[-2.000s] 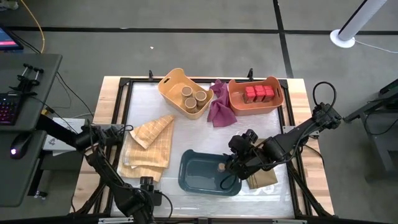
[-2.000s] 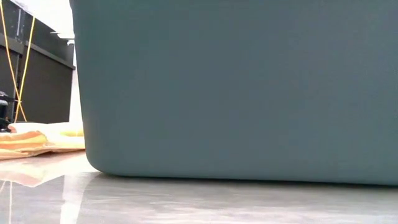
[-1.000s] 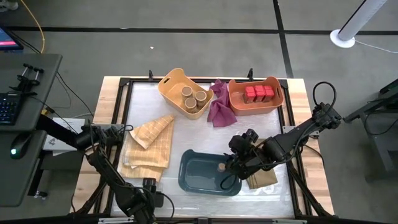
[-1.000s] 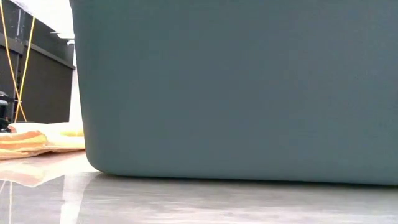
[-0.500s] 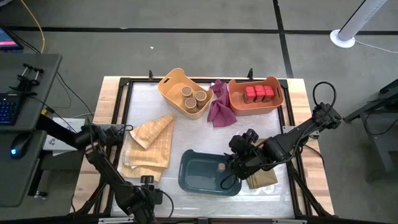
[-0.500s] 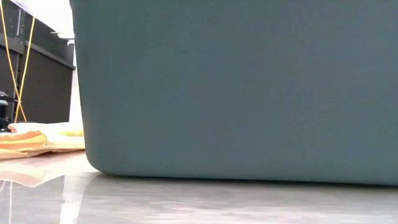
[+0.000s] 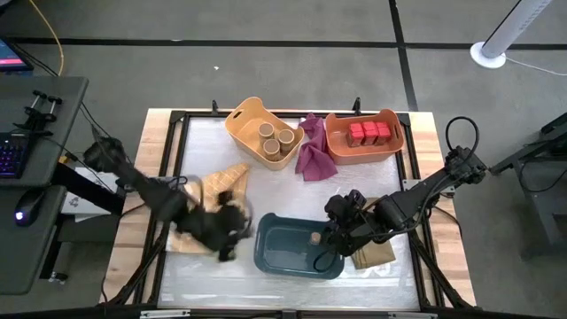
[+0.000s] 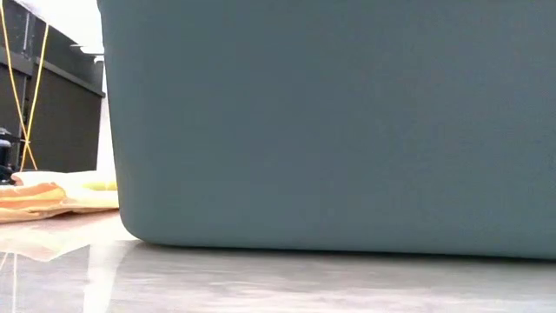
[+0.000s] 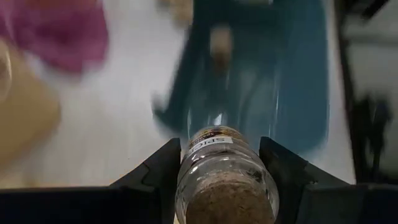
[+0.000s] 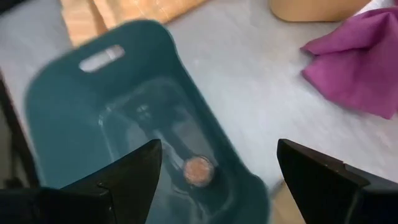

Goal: Sort spices by type
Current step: Put the transparent seasoning bottle into the blue bin

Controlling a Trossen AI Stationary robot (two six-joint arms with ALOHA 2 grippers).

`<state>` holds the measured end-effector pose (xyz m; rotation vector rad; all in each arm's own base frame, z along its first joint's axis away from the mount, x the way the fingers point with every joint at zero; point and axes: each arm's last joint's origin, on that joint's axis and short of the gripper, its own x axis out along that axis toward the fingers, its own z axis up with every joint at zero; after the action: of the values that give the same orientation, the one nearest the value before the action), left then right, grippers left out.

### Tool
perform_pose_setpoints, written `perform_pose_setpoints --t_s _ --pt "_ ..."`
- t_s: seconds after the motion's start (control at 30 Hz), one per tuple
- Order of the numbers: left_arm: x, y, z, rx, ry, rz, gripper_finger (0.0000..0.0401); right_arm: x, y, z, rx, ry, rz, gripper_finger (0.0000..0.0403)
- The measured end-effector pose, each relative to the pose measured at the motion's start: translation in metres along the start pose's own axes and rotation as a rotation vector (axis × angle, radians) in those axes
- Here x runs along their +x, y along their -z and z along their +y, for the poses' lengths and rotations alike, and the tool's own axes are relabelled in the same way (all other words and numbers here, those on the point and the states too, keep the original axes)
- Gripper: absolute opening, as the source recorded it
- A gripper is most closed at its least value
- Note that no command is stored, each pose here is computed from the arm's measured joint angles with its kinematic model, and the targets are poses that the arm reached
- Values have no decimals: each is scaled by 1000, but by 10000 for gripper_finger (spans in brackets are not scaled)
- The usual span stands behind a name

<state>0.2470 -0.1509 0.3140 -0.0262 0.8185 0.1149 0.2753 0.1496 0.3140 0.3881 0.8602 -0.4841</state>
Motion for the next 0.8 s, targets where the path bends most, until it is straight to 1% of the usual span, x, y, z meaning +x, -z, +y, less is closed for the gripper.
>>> perform_pose_setpoints --t_s 0.07,0.13,0.23,0.37,0.47,0.63,0.8 --pt "11 -21 10 25 59 -84 151 0 -1 2 23 -23 -10 314" --pt "29 -36 16 57 102 -140 151 0 -2 4 45 -42 -12 314" --pt "61 -44 17 107 121 -148 151 -2 0 6 72 -56 -4 314" --pt "110 -35 13 125 126 -45 151 -10 3 5 125 -71 -4 314" --pt "137 -26 8 92 145 22 151 -15 4 3 175 -67 -34 314" --pt "164 -13 8 12 184 130 156 -16 3 2 223 -57 -53 314" --pt "174 -12 14 -7 183 156 165 -13 -2 0 242 -48 -64 314"
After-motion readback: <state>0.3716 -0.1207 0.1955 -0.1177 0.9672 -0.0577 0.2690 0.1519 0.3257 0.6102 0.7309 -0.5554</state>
